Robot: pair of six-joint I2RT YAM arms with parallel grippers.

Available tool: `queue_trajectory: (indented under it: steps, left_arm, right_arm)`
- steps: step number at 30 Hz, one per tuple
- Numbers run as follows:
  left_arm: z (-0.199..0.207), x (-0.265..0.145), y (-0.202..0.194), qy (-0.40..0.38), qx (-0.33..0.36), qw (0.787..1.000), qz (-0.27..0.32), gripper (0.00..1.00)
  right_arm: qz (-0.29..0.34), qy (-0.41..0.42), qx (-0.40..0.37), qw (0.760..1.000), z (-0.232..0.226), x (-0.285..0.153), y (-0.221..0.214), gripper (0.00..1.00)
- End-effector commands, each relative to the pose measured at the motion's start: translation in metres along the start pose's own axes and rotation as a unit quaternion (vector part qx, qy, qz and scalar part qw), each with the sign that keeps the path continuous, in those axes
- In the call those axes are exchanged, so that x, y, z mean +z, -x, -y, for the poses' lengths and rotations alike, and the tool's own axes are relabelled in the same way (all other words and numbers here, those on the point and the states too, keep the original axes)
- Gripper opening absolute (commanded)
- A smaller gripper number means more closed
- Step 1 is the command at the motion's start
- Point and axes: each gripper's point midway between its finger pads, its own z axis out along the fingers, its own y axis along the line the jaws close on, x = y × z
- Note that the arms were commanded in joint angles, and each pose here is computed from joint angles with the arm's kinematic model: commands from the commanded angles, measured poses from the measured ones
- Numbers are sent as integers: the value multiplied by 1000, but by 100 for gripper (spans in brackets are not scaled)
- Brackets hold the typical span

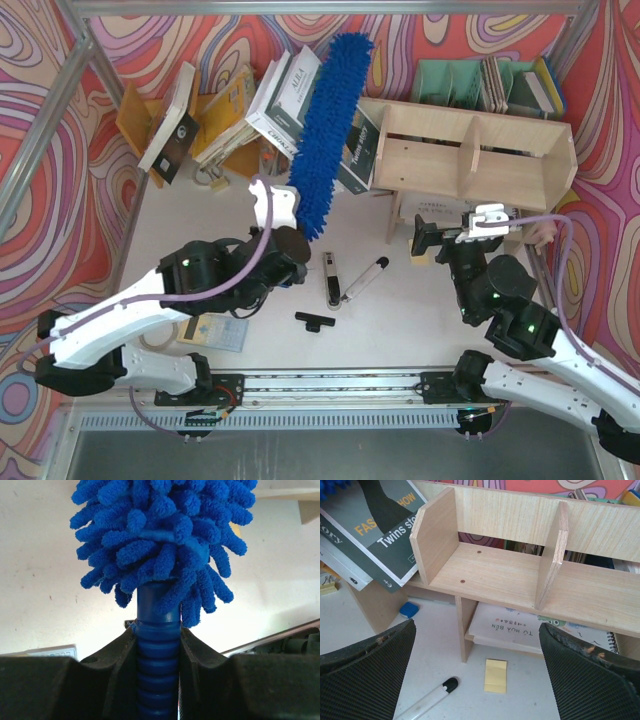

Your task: Dust the bookshelf with a duster

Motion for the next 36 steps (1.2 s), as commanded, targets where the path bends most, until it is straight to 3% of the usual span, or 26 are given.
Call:
queue_trajectory:
  steps: [1,6,13,18,36]
  left_arm:
    - [-27,-3,18,38,-8,998,48,0]
    - [-9,3,15,-3,-3,999,47,0]
    - [31,26,-10,-49,21,999,-11,0]
    - [33,36,-18,-37,39,998,-24,0]
    - [-46,-11,44,67,8,991,115,0]
  right_arm:
    - [18,-23,5,1000,11,-2,7,99]
    - [22,-23,6,999,13,-3,8,99]
    - [21,-20,1,1000,12,-3,7,99]
    - [23,-20,1,1000,13,-4,8,99]
    - [27,-20,7,999,16,-6,10,99]
